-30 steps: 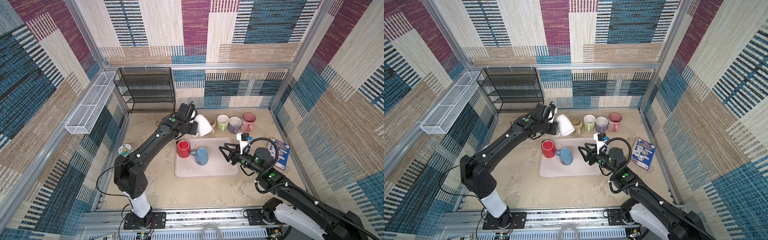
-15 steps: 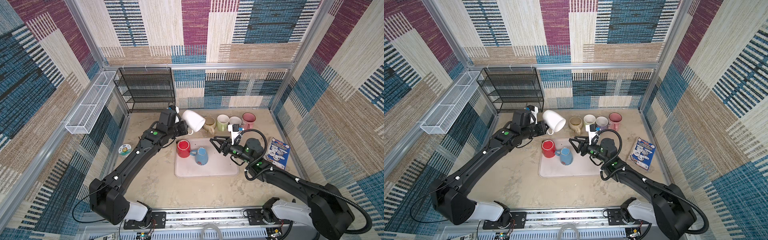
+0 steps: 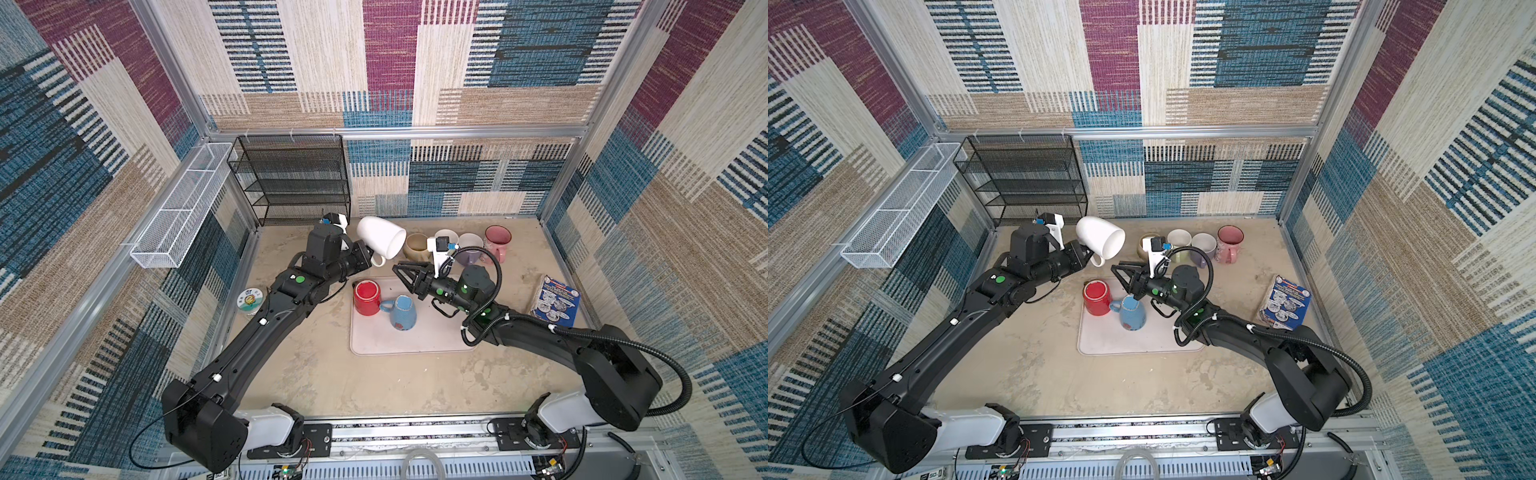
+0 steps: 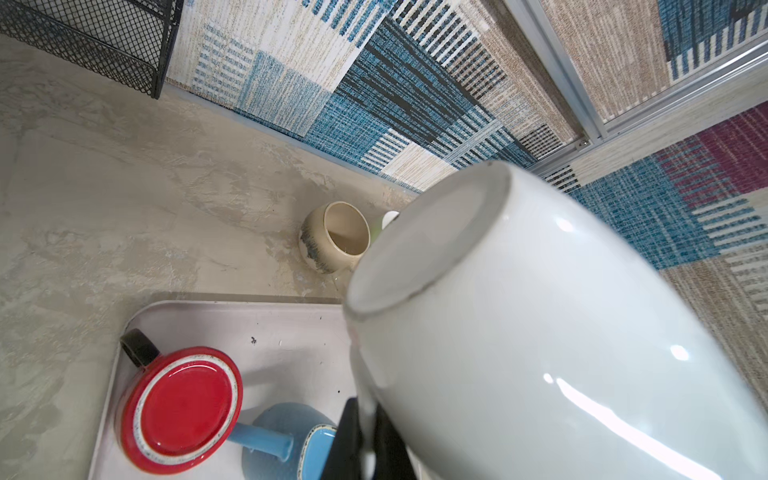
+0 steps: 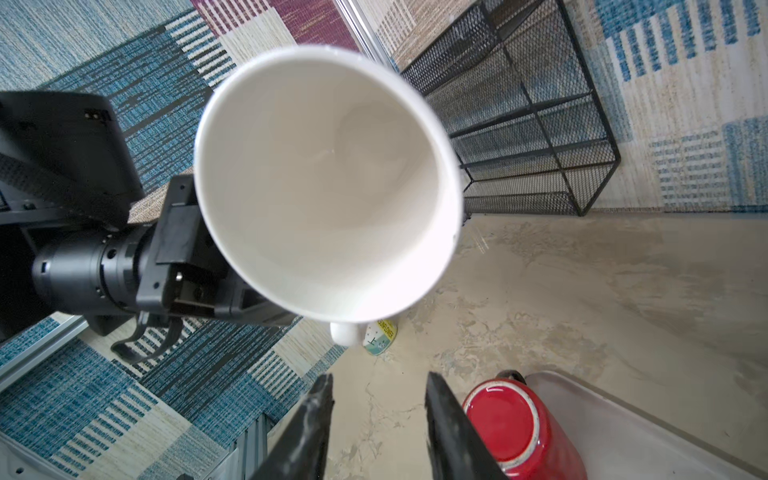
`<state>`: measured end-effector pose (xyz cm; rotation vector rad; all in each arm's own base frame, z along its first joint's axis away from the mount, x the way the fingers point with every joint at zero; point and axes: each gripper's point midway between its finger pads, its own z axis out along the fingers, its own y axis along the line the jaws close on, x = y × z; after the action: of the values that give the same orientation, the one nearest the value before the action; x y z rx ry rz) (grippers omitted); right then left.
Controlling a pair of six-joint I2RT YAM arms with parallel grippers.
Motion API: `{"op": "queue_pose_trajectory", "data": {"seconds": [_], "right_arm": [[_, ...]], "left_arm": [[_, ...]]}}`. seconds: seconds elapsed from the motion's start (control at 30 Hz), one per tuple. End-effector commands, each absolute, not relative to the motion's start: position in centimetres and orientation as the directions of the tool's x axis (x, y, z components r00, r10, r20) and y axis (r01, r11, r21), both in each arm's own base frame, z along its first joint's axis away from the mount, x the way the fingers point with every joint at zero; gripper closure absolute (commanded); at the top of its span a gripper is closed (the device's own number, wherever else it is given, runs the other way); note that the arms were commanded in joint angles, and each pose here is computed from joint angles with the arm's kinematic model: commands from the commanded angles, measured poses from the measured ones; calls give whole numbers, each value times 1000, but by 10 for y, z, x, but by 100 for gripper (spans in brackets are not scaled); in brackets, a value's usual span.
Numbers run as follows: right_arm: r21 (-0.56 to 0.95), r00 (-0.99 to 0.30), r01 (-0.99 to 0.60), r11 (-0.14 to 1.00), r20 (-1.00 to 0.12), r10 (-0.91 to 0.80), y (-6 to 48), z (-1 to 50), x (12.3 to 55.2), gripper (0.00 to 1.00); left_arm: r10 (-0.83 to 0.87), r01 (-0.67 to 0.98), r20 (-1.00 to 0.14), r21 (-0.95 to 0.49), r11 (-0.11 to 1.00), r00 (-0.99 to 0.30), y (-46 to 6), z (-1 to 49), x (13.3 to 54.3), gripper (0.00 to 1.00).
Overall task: Turn the mug right side up
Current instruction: Place the mug at the top-center of the table.
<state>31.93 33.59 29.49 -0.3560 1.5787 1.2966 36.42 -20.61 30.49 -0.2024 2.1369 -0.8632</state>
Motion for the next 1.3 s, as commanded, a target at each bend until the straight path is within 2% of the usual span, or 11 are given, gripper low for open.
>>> {"op": "queue_pose_trajectory", "data": {"seconds": [0.0,0.7,0.87,1.03,1.13,1.27], "right_arm": [[522,-382,-781,345,-834,397,344,318,318,60],[514,-369,-797,318,-830,418,374,328,341,60],[512,-362,-798,319,-829,426,376,330,345,65],[518,-363,-797,312,-823,437,378,334,347,67],[525,-366,-792,312,-817,445,377,333,348,72],[529,-363,-785,321,-814,455,375,333,350,88]], "left_arm": [[-462,175,-640,-681,711,-614,-209,328,371,100],[-467,186,-631,-696,693,-620,-211,331,370,100],[-469,183,-627,-699,692,-622,-211,328,370,100],[-469,179,-620,-703,689,-629,-212,321,370,100],[-469,176,-617,-703,689,-632,-212,318,370,100],[-472,170,-613,-705,688,-633,-212,314,369,100]]}}
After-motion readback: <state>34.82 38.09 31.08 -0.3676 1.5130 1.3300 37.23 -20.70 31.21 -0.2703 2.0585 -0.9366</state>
